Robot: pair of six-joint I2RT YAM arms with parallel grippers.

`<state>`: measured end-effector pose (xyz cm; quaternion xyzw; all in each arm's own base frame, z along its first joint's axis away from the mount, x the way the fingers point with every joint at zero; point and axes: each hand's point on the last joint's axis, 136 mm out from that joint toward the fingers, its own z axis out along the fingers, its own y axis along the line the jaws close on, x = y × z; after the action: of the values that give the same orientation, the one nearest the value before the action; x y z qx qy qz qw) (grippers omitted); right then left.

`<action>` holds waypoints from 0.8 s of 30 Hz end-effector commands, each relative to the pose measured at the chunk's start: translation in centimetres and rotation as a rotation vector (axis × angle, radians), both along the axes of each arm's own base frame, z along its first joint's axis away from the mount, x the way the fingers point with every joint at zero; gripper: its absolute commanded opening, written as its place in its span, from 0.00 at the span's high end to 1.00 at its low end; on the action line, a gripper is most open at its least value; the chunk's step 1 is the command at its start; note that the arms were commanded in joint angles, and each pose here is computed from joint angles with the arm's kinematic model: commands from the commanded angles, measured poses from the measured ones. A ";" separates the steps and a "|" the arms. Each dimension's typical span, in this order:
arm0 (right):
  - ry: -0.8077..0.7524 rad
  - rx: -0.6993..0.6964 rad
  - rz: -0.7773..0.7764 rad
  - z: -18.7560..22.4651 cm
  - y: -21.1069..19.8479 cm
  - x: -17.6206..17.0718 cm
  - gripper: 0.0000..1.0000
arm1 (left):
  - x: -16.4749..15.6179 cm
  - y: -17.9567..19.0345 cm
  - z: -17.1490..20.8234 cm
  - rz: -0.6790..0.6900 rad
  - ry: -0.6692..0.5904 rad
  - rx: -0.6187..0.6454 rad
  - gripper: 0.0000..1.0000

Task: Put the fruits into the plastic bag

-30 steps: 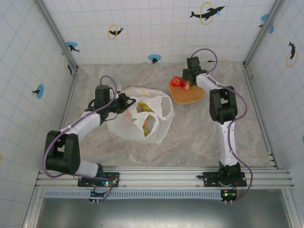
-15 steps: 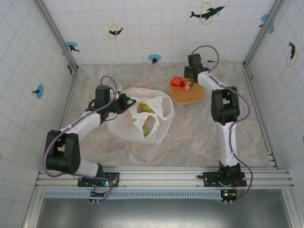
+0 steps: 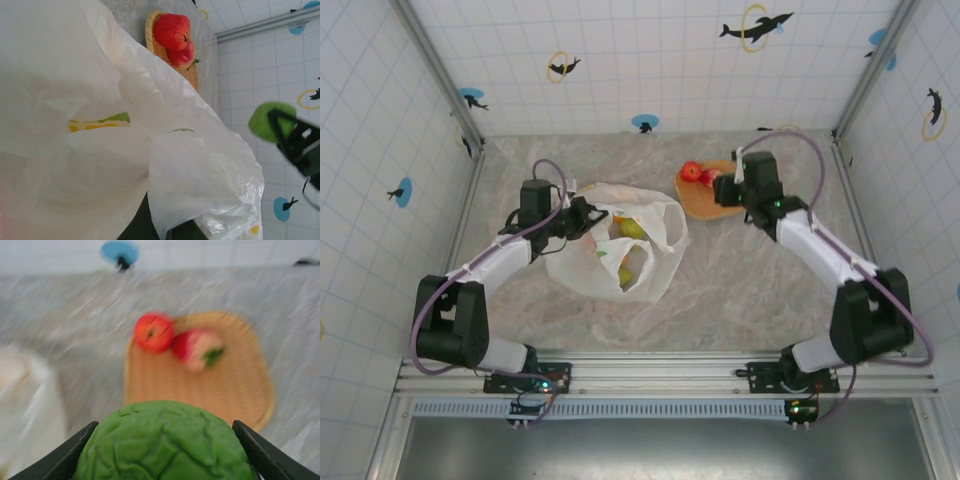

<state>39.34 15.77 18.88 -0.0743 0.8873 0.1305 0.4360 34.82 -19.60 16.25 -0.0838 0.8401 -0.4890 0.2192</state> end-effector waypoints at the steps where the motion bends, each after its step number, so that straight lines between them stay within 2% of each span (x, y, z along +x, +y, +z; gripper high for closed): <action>1: 0.043 0.069 0.142 -1.2 2.3 -5.7 0.36 | -0.4 -0.4 1.3 -0.023 -0.022 -0.033 1.00; 5: 0.059 0.037 0.309 -3.5 4.0 -12.1 0.36 | -0.4 -0.4 1.2 -0.024 -0.021 -0.031 1.00; 8: 0.061 0.012 0.391 -5.4 4.6 -15.1 0.36 | -0.4 -0.4 1.4 -0.022 -0.030 -0.028 1.00; 11: 0.020 0.044 0.478 -5.6 6.6 -16.7 0.36 | -0.3 -0.3 1.4 -0.015 -0.034 -0.023 1.00; 19: -0.126 0.094 0.649 -4.4 13.3 -16.9 0.37 | -0.5 -0.3 1.3 -0.019 -0.033 -0.023 1.00; 24: -0.185 0.035 0.574 -5.1 14.2 -14.1 0.38 | -0.6 -0.5 1.5 -0.034 -0.034 -0.032 1.00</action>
<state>22.14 28.31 9.92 -0.3430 0.8185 0.2619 0.3792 34.55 -19.76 16.92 -0.0767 0.8360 -0.4966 0.2206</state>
